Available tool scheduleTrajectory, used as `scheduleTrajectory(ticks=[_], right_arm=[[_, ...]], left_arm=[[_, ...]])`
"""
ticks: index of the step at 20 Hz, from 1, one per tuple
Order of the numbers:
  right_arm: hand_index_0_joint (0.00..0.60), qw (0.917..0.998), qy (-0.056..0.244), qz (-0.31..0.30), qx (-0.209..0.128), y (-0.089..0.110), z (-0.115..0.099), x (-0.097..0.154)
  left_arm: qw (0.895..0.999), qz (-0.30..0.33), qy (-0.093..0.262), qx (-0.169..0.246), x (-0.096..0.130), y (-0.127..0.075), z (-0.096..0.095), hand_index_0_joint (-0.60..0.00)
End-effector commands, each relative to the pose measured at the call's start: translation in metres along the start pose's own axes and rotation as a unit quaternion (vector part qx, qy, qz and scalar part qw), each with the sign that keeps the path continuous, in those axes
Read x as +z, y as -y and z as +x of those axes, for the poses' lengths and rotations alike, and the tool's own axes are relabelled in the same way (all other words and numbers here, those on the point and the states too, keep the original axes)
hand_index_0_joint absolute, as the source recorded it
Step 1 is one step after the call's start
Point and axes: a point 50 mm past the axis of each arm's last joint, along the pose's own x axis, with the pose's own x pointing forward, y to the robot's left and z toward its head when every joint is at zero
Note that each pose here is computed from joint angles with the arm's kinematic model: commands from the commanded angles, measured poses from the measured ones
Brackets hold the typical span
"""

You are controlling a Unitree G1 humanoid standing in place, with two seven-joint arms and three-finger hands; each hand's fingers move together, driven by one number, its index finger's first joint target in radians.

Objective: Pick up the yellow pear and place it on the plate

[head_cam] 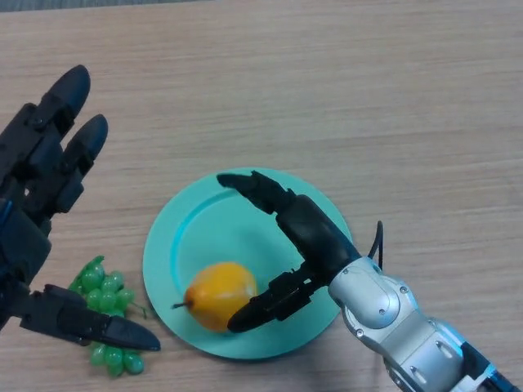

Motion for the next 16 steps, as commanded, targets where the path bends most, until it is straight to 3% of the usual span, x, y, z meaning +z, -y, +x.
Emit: scheduleTrajectory(ticks=[1, 2, 5, 9, 13, 16], right_arm=[[0.000, 0.9923, 0.118, 0.004, -0.037, 0.030, -0.002, 0.045], [0.000, 0.9904, 0.133, -0.001, -0.038, 0.037, -0.008, 0.051], [0.000, 0.9878, 0.149, 0.016, -0.042, 0.057, -0.030, 0.061], [0.000, 0.9829, 0.165, 0.054, -0.062, 0.084, -0.068, 0.067], [0.000, 0.9744, 0.182, 0.055, -0.121, 0.113, -0.106, 0.064], [0.000, 0.9671, 0.185, 0.055, -0.165, 0.131, -0.131, 0.057]], left_arm=[[0.995, 0.050, 0.083, -0.017, 0.027, 0.001, 0.002, 0.000], [0.994, 0.052, 0.094, -0.012, 0.027, 0.001, 0.005, 0.000], [0.996, 0.046, 0.071, -0.015, 0.032, -0.001, 0.010, 0.000], [0.995, 0.040, 0.087, 0.005, 0.026, 0.003, 0.017, 0.000], [0.997, 0.019, 0.073, 0.018, 0.020, -0.004, 0.030, 0.000], [0.996, 0.018, 0.086, 0.032, 0.017, -0.004, 0.034, 0.000]])
